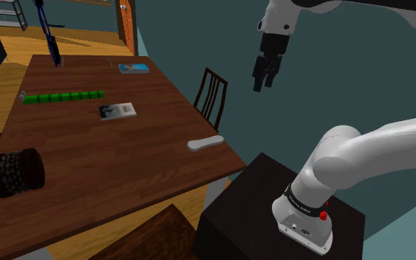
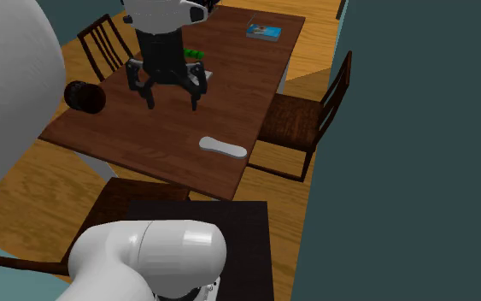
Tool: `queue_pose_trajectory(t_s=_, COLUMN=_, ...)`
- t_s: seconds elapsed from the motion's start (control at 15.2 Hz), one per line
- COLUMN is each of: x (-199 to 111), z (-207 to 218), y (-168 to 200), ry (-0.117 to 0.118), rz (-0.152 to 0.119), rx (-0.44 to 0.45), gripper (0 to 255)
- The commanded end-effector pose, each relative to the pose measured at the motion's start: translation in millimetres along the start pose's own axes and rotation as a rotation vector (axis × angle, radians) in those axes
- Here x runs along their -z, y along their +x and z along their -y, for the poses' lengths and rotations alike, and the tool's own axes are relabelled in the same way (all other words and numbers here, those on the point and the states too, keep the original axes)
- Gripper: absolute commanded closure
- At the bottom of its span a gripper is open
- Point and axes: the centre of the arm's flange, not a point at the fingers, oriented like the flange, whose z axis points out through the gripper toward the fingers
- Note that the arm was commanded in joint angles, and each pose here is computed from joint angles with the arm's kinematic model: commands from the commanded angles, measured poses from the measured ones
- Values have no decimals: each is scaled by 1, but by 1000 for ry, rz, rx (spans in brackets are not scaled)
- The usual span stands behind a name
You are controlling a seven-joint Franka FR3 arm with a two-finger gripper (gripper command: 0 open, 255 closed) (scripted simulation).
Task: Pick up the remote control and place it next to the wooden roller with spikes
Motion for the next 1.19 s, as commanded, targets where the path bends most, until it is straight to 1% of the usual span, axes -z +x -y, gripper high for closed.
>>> queue_pose_trajectory(t_s=0.0, x=0, z=0, y=0, ry=0, rz=0, rx=0, gripper=0)
queue_pose_trajectory(t_s=0.53, x=-83, z=-43, y=43, ry=-24, rz=-16, rx=273, gripper=0)
queue_pose_trajectory(t_s=1.12, x=-174, z=-78, y=104, ry=-52, rz=-35, rx=579, gripper=0)
